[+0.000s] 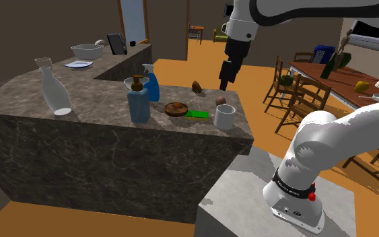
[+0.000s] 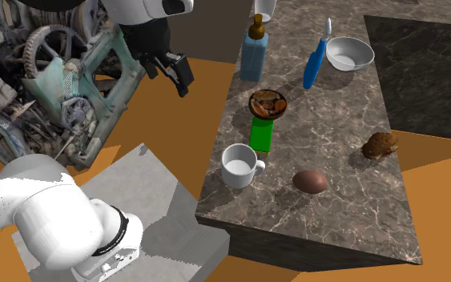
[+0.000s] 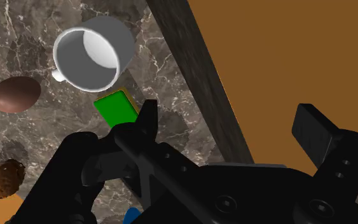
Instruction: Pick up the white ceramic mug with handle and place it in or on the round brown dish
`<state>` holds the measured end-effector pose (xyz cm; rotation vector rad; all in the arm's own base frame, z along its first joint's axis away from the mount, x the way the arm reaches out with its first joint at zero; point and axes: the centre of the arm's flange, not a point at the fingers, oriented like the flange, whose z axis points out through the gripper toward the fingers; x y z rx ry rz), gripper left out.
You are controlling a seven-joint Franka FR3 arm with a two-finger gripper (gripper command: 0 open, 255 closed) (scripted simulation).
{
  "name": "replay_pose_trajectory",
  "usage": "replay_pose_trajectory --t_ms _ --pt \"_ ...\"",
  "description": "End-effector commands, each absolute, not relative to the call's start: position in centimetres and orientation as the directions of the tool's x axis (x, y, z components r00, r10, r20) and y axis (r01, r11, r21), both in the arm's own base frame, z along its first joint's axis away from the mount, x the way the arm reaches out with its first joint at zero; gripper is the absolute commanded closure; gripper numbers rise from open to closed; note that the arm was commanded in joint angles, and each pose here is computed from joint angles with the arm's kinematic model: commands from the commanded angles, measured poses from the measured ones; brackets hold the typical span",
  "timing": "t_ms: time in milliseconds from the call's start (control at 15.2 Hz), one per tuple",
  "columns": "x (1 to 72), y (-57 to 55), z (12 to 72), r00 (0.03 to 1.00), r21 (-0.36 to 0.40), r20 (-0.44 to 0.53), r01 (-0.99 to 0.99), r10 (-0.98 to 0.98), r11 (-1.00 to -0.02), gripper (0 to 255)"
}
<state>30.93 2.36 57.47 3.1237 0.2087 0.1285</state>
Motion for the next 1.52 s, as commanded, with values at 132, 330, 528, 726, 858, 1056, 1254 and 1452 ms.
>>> replay_pose_trajectory --t_ms 132,330,528,726,858,1056,1254,1452 --pt "31.9 1.0 55.4 0.990 0.013 0.070 0.124 0.124 -0.992 0" --pt "33.3 -1.1 52.3 0.992 0.011 0.053 0.110 0.110 -0.994 0" --pt "34.7 -3.2 49.1 0.995 0.010 0.037 0.096 0.097 -0.995 0" --pt "35.9 -5.3 45.9 0.996 0.009 0.020 0.083 0.083 -0.997 0" --pt "36.7 -6.8 43.8 0.997 0.009 0.008 0.074 0.074 -0.997 0" --pt "37.8 -8.9 40.6 0.998 0.008 -0.008 0.060 0.060 -0.998 0" --pt "38.4 -10.2 38.2 0.998 0.008 -0.018 0.052 0.052 -0.999 0" --pt "38.4 -10.2 36.6 0.998 0.008 -0.018 0.052 0.052 -0.999 0"
